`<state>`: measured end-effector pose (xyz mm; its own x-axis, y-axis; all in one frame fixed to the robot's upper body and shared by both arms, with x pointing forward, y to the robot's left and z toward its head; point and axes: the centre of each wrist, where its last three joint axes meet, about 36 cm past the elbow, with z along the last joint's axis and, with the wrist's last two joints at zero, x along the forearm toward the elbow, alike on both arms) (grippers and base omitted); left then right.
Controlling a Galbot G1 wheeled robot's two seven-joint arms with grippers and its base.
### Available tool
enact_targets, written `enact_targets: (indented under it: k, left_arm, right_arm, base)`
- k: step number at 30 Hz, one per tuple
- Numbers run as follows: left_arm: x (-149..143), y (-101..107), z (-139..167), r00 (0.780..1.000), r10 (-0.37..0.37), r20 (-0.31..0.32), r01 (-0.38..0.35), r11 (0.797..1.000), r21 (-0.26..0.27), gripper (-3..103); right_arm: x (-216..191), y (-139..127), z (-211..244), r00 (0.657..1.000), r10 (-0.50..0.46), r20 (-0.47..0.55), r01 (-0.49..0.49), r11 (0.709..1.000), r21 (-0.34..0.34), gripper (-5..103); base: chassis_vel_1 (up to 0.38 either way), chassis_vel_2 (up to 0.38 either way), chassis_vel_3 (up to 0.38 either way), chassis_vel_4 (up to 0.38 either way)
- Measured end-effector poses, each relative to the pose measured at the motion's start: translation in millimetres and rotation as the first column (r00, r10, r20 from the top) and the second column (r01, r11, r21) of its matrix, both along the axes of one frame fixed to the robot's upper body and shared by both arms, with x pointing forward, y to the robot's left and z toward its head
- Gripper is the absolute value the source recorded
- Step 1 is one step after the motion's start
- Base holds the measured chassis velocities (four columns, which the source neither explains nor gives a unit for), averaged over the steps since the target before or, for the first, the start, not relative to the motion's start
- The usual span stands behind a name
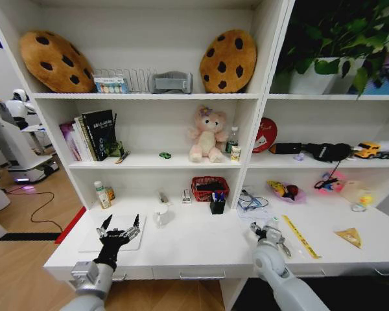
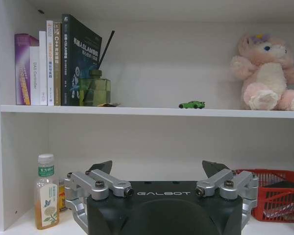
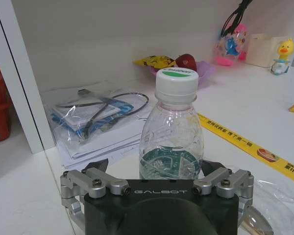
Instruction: Organize the objects on the table.
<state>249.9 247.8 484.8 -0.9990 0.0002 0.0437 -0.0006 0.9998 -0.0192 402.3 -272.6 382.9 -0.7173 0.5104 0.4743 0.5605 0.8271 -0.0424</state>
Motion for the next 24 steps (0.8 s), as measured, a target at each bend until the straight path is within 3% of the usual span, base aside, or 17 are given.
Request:
enact_targets:
  k: [2, 9, 12, 15, 16, 17, 19, 24]
  left_arm:
    - [0, 0, 0, 1.0, 0.0, 0.0, 0.0, 1.0, 0.0, 100]
    - [0, 0, 0, 1.0, 0.0, 0.0, 0.0, 1.0, 0.0, 100]
    - [0, 0, 0, 1.0, 0.0, 0.0, 0.0, 1.0, 0.0, 100]
    - [0, 0, 0, 1.0, 0.0, 0.0, 0.0, 1.0, 0.0, 100]
    - [0, 0, 0, 1.0, 0.0, 0.0, 0.0, 1.0, 0.0, 100]
    - [0, 0, 0, 1.0, 0.0, 0.0, 0.0, 1.0, 0.0, 100]
    - [0, 0, 0, 1.0, 0.0, 0.0, 0.0, 1.0, 0.0, 100]
    - [0, 0, 0, 1.0, 0.0, 0.0, 0.0, 1.0, 0.0, 100]
  right_arm:
    - [2, -1, -3, 1.0, 0.0, -0.007, 0.0, 1.0, 0.005, 101]
    - [6, -2, -8, 1.0, -0.003, -0.012, 0.003, 1.0, 0.007, 83]
    - [4, 1, -5, 1.0, 0.0, 0.0, 0.0, 1.0, -0.001, 66]
    - [3, 2, -3, 1.0, 0.003, 0.005, -0.003, 1.0, -0.008, 61]
    - [-1, 3, 0, 1.0, 0.01, 0.027, -0.009, 0.999, -0.04, 50]
    - [-1, 3, 0, 1.0, 0.01, 0.027, -0.009, 0.999, -0.04, 50]
    - [-11, 4, 10, 0.996, 0.047, 0.082, -0.038, 0.994, -0.106, 40]
    - [-24, 10, 38, 0.979, 0.118, 0.164, -0.09, 0.981, -0.169, 30]
  base:
    - [0.0, 0.0, 0.0, 0.0]
    - [0.0, 0.0, 0.0, 0.0]
    - [0.0, 0.0, 0.0, 0.0]
    - [0.0, 0.0, 0.0, 0.0]
    - [0.0, 0.0, 0.0, 0.0]
    - [0.0, 0.0, 0.0, 0.0]
    - [0.0, 0.0, 0.0, 0.0]
    - [0.0, 0.0, 0.0, 0.0]
